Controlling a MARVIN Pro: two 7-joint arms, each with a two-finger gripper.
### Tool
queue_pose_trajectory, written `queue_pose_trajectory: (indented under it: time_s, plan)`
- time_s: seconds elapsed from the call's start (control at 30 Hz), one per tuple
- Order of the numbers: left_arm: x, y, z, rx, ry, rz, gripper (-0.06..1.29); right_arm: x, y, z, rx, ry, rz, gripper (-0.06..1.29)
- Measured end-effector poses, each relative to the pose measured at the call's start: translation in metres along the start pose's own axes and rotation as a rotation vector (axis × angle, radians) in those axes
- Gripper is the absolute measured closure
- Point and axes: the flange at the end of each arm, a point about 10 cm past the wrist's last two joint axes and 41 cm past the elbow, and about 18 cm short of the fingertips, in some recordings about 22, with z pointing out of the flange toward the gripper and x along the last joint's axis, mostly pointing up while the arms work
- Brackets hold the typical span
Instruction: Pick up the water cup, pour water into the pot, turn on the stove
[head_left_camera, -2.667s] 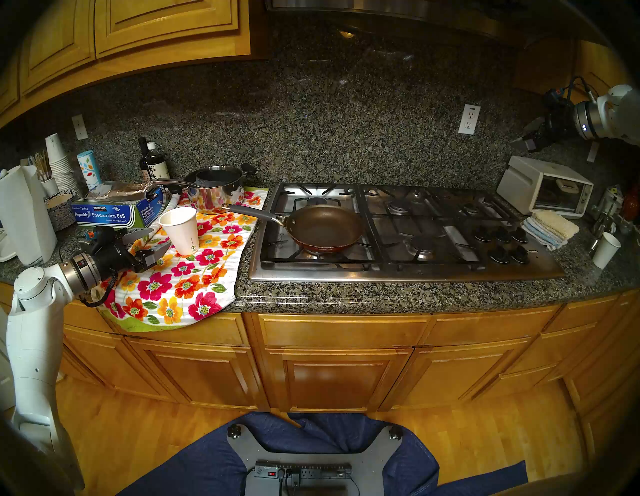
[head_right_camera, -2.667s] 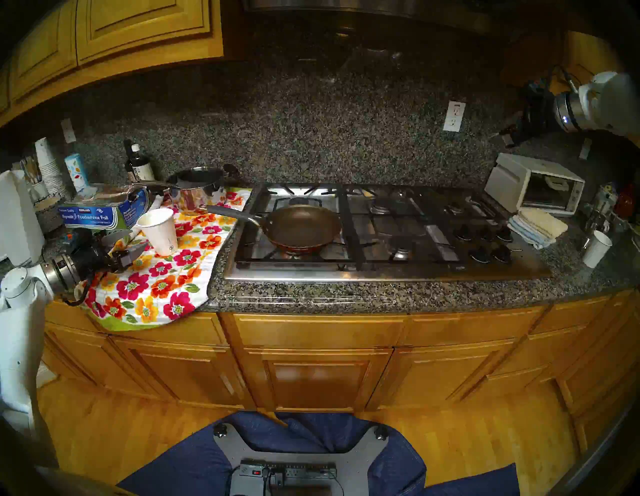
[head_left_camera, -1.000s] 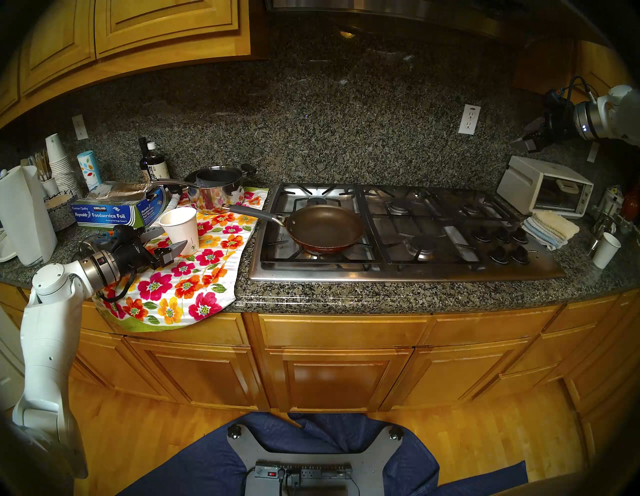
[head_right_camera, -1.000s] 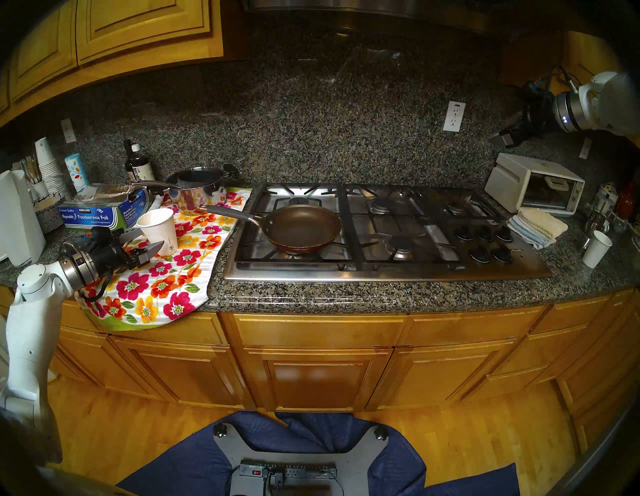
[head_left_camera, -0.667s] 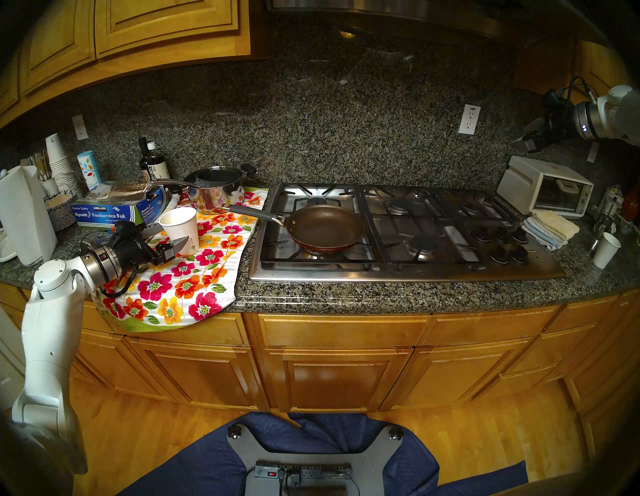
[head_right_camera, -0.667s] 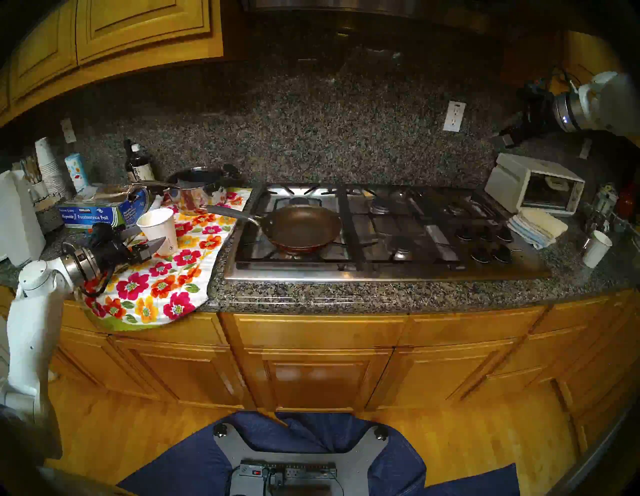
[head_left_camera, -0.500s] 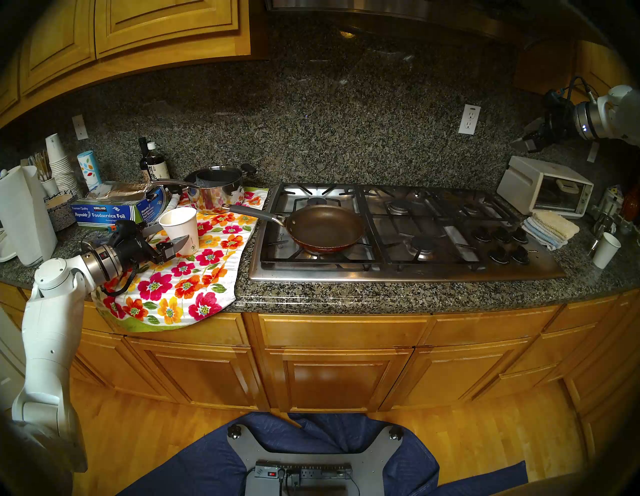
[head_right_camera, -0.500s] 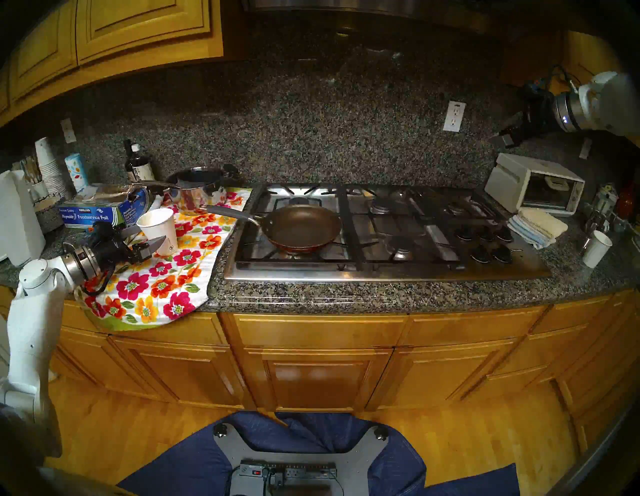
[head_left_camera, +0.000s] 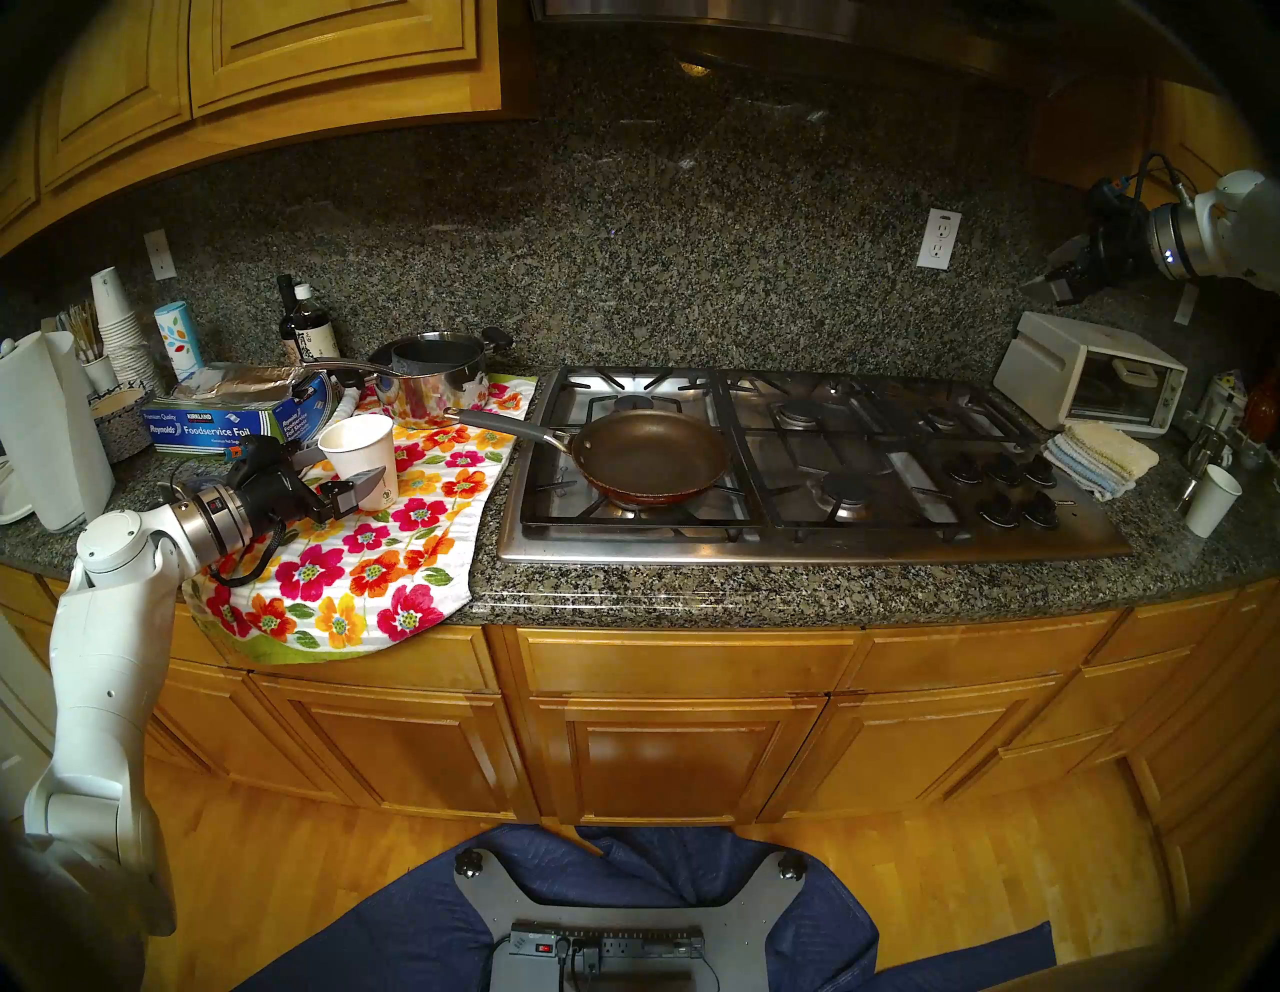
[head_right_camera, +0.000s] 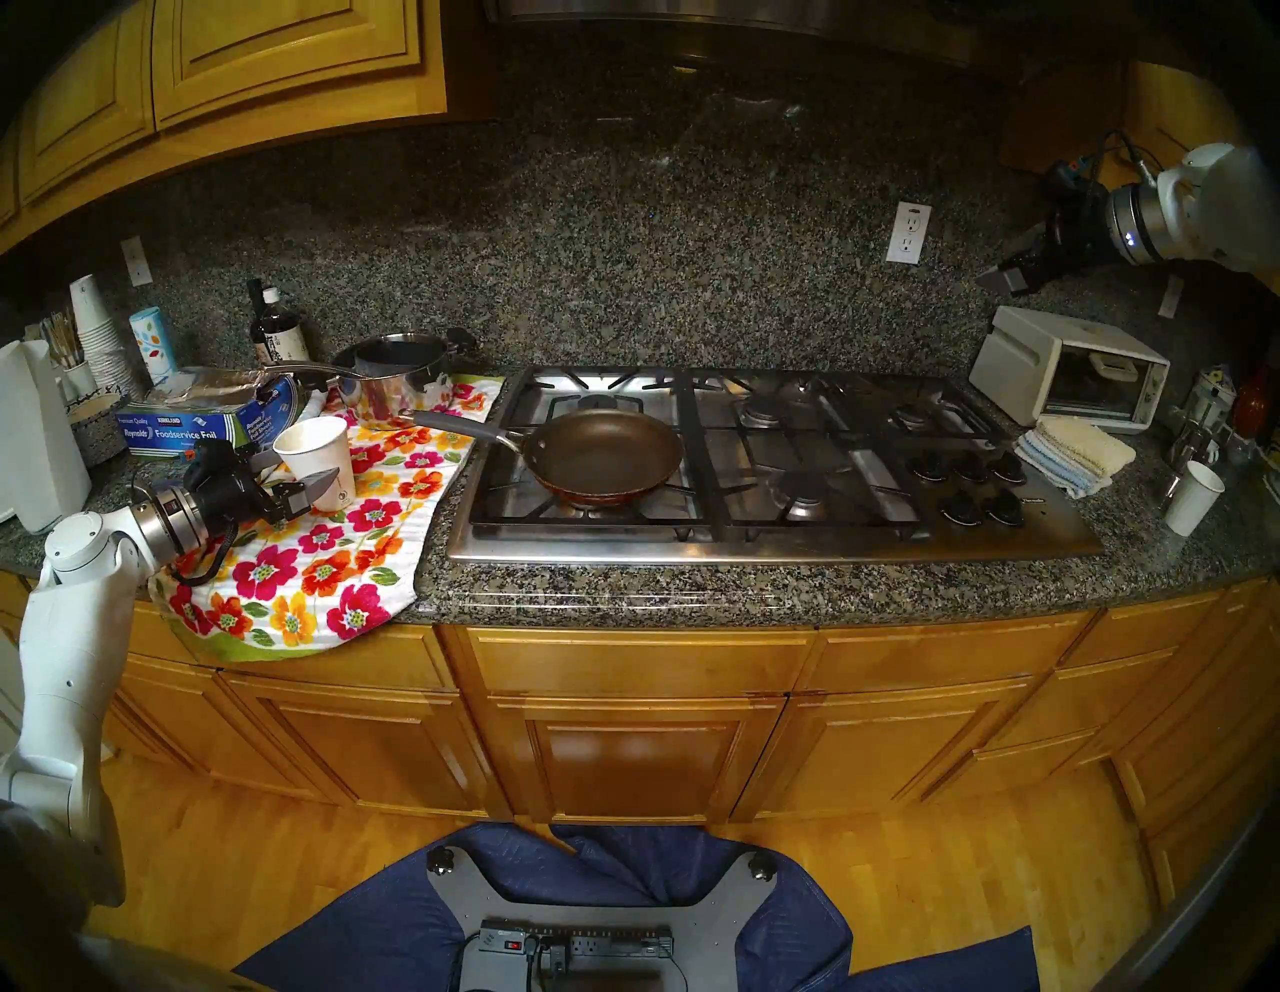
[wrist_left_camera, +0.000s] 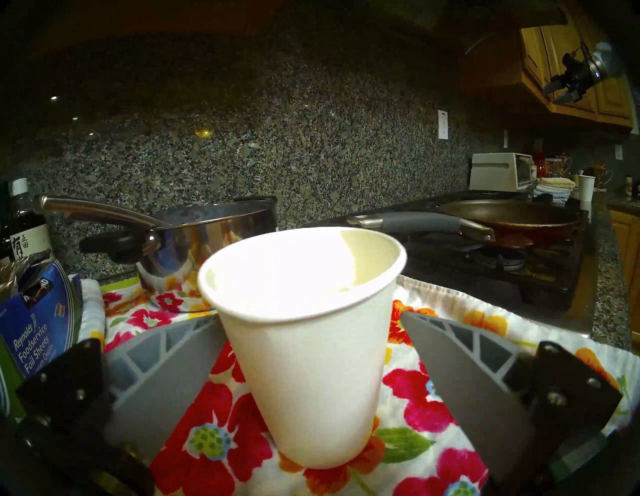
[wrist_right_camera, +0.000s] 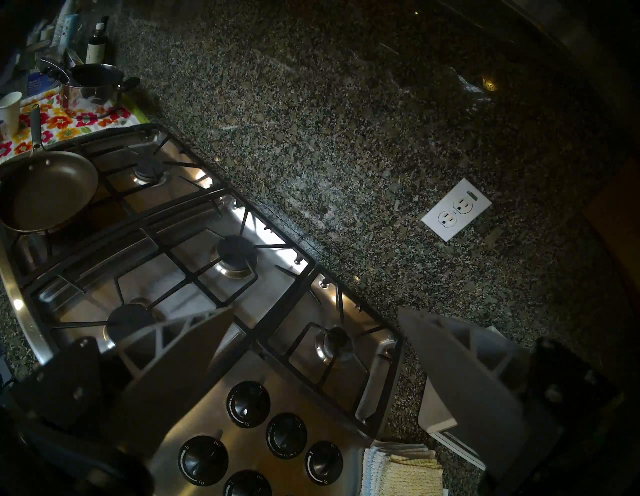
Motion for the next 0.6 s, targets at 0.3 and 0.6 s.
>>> queue_pose_trajectory:
  time_s: [0.3,0.6]
  plan:
    - [-0.004,0.000,0.010,-0.002,-0.021,-0.008,-0.03,0.000,0.000,0.000,0.000,0.000,0.000,-0.01]
    - [-0.007,-0.001,0.014,0.002,-0.030,-0.012,-0.03,0.000,0.000,0.000,0.000,0.000,0.000,-0.01]
